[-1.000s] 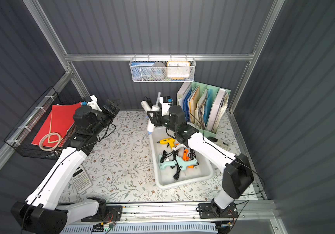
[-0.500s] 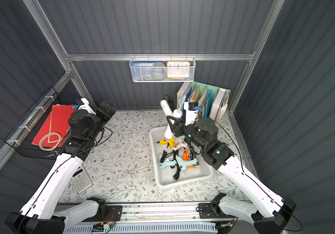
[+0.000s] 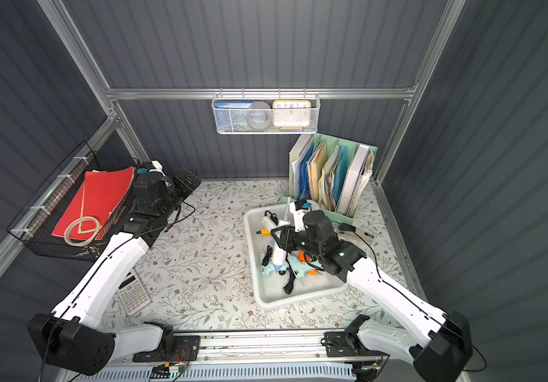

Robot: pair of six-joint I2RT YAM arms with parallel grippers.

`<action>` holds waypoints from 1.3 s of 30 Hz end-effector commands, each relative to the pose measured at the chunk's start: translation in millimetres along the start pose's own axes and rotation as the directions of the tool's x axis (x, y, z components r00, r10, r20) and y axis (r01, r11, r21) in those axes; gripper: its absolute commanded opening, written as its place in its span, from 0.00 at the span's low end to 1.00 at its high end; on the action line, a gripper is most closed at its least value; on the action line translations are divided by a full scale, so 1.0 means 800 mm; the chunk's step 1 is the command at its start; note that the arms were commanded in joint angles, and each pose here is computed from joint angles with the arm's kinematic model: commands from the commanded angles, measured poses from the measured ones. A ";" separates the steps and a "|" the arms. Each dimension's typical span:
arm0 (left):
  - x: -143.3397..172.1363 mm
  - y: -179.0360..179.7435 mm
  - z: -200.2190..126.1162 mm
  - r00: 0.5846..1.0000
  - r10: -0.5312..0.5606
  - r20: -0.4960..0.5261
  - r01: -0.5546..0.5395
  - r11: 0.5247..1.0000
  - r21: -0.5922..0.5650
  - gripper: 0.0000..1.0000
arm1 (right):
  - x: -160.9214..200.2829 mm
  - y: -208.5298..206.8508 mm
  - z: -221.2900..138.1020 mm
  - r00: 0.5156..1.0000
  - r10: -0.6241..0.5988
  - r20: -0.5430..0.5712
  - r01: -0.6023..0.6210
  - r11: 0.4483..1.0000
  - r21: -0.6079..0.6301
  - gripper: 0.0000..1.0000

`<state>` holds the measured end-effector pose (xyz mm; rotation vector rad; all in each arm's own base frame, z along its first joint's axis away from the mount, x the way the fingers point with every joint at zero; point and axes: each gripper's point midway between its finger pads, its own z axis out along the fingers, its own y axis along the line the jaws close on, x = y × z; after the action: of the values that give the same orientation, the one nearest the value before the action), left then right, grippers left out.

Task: Put the hot melt glue gun into the storage box
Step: Place the hot melt adhesive gun in the storage box.

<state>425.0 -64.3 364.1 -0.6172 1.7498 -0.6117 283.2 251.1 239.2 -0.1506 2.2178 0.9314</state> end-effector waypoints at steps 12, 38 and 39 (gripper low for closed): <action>-0.021 -0.015 -0.022 0.998 0.024 0.051 -0.025 0.999 0.029 1.00 | -0.012 -0.033 0.067 0.997 0.062 0.041 -0.064 0.996 0.068 0.00; -0.011 0.060 -0.039 0.989 0.127 0.069 -0.109 0.968 -0.228 1.00 | 0.008 -0.156 0.032 1.000 0.013 0.023 -0.023 0.842 0.539 0.87; -0.011 0.062 -0.041 0.989 0.132 0.074 -0.111 0.965 -0.237 1.00 | 0.002 -0.156 0.025 0.999 -0.003 0.034 -0.016 0.835 0.550 0.89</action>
<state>401.7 -28.6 347.3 -0.6842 1.7701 -0.3691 335.6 195.2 141.8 0.1309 2.4016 0.3959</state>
